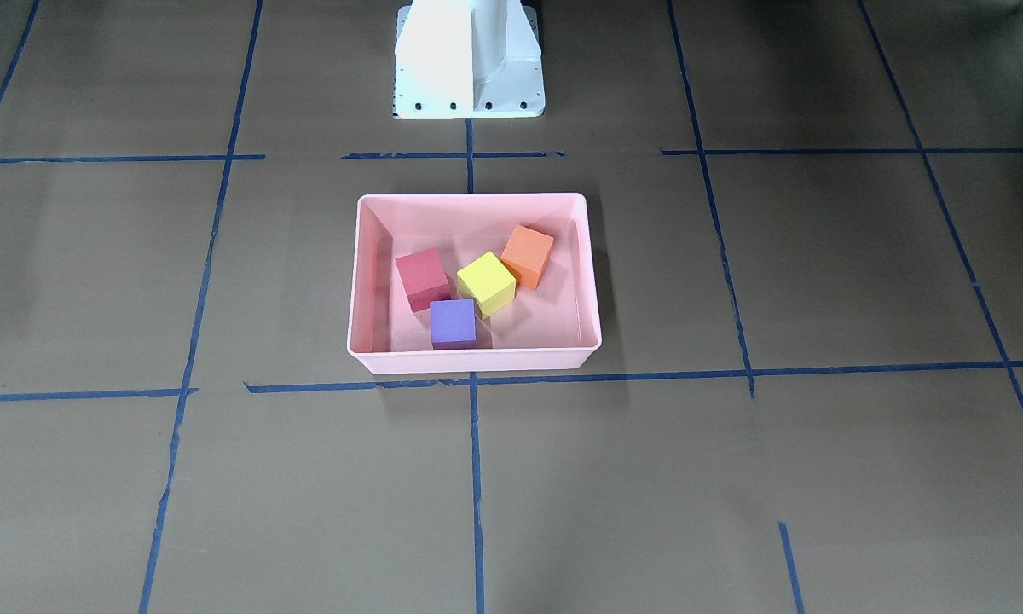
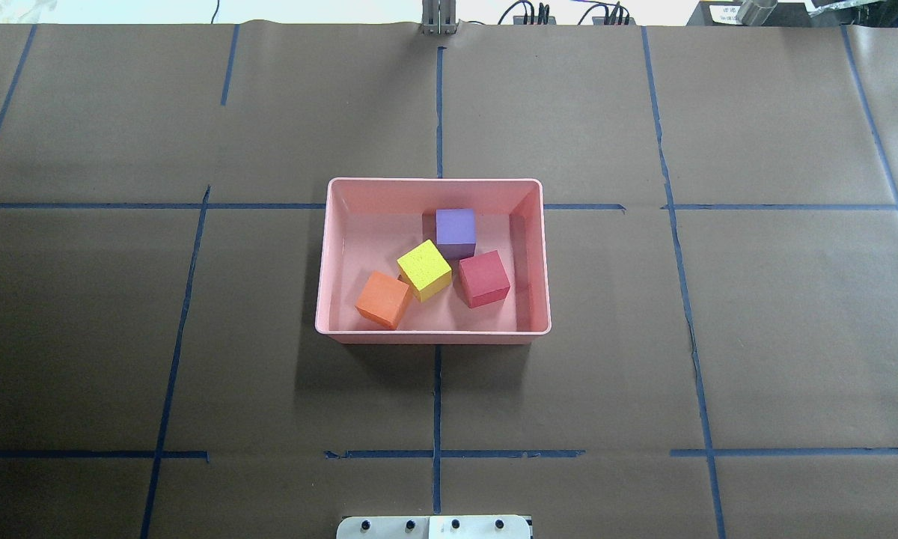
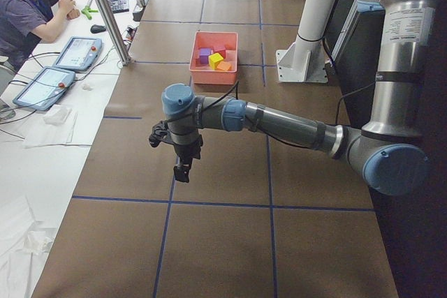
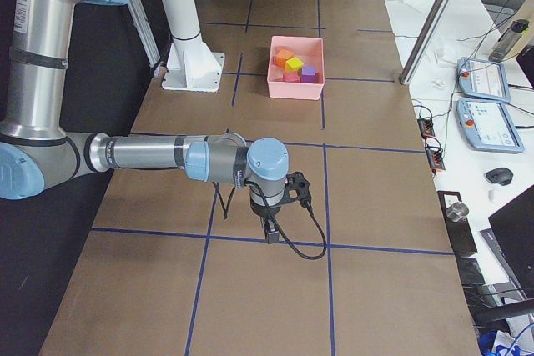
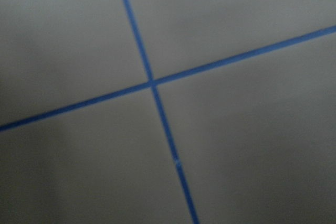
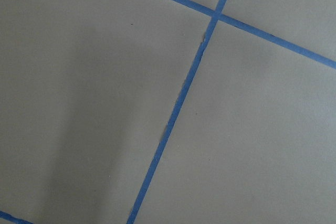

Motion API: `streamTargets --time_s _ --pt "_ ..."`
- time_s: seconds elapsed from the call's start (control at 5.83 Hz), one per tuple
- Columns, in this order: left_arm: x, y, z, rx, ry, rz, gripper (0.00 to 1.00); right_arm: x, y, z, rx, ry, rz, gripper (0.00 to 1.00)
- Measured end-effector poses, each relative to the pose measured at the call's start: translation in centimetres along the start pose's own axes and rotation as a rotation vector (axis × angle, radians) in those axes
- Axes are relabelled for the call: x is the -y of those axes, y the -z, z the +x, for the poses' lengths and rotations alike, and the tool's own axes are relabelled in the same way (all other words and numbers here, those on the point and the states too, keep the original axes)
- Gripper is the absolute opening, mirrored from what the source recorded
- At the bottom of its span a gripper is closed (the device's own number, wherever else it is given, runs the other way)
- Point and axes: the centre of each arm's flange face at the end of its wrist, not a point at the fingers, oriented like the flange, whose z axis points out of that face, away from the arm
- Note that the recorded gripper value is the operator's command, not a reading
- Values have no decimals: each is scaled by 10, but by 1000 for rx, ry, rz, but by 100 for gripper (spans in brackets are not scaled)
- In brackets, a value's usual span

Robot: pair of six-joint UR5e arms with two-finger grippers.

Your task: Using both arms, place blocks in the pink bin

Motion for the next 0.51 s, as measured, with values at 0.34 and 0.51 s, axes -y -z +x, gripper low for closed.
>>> streamTargets --time_s 0.34,0.51 --pt "-42 -29 -21 -84 66 -44 100 0 -1 1 4 -17 0 100" --pt "-48 -36 -25 -108 84 -55 100 0 -1 1 5 -18 0 100"
